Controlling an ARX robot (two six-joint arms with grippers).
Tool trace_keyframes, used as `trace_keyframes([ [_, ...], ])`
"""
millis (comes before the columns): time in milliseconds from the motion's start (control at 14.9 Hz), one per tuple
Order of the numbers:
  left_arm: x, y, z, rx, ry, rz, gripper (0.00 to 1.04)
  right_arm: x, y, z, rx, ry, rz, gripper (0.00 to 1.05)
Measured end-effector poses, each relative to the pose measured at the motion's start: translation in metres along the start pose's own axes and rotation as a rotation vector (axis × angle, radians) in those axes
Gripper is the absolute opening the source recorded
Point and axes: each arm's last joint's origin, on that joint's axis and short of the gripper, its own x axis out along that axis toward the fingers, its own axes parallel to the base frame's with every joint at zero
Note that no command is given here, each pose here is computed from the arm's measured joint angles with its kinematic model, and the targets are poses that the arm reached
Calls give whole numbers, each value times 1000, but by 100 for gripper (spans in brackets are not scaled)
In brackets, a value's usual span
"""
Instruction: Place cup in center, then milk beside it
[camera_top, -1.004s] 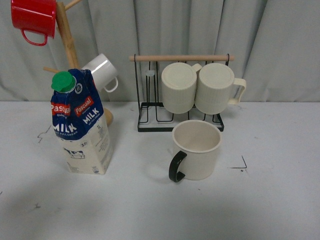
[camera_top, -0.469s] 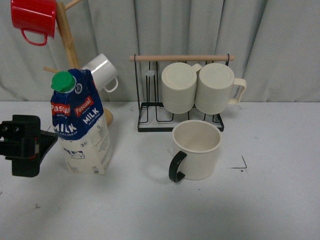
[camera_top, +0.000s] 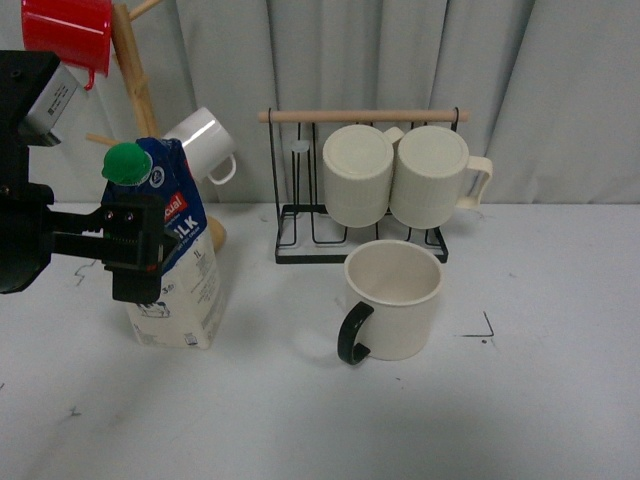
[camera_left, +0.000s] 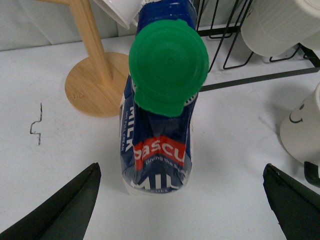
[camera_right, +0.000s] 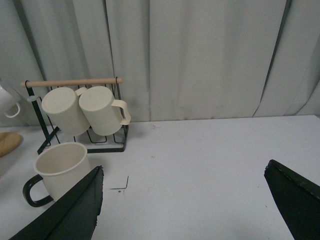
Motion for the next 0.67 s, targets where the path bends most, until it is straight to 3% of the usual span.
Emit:
trace_keyframes([
  [402,29,0,11,-40,-30,36,98,0,0,0,0,0,0,98],
  [602,44,4,4,-77,-18,69,98,0,0,0,0,0,0,98],
  [669,49,7,5,-98,-21,95,90,0,0,0,0,0,0,98],
])
